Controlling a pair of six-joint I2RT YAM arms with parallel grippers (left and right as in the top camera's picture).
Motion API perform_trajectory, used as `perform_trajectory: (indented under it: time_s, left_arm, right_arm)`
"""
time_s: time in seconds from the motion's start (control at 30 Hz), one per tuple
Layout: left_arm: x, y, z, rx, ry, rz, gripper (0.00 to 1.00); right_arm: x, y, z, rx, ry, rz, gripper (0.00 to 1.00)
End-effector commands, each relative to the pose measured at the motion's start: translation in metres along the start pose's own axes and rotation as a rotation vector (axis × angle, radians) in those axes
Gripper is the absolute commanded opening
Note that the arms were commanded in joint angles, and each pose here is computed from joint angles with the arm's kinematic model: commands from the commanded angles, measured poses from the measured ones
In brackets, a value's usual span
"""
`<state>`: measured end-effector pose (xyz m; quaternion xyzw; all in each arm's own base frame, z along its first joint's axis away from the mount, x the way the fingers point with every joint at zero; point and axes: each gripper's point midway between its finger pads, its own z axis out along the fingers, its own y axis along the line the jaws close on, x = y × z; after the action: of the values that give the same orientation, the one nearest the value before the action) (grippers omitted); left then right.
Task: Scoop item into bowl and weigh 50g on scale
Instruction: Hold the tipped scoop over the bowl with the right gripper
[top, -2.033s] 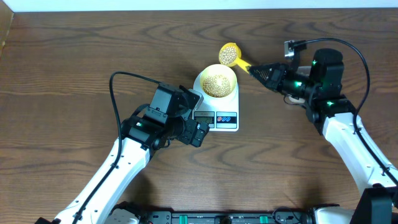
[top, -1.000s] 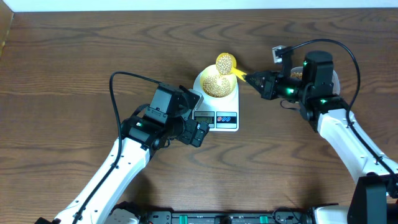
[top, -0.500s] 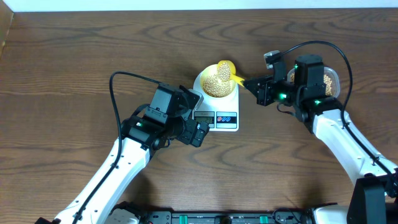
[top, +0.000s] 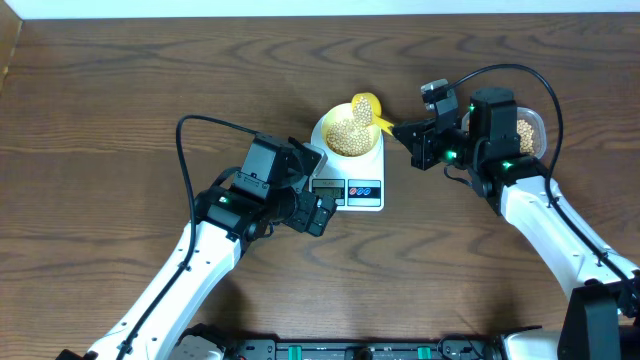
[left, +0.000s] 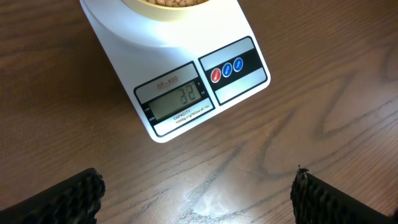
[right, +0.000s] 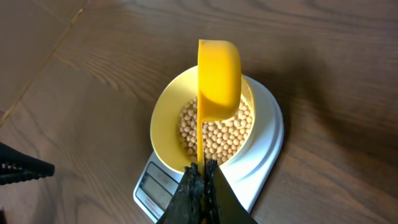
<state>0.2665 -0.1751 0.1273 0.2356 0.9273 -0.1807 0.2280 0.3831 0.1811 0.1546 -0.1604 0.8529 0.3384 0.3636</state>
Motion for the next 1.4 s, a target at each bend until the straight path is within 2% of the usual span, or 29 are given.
perform_trajectory:
  time_s: [0.0, 0.57, 0.77, 1.37]
  left_arm:
    - [-0.004, -0.002, -0.001, 0.009, -0.005, 0.012, 0.98]
    - [-0.004, -0.002, -0.001, 0.009, -0.005, 0.012, 0.98]
    - [-0.004, -0.002, -0.001, 0.009, -0.005, 0.012, 0.98]
    - [-0.004, -0.002, -0.001, 0.009, -0.005, 0.012, 0.98]
  right_arm:
    - [-0.001, 0.005, 0.002, -0.008, 0.000, -0.043, 0.01]
    - [-0.016, 0.021, 0.005, -0.008, -0.024, -0.193, 0.01]
    - [-0.017, 0.010, 0.001, 0.069, -0.022, -0.250, 0.01]
    - [-0.032, 0.020, -0.006, 0.060, -0.078, -0.370, 0.01]
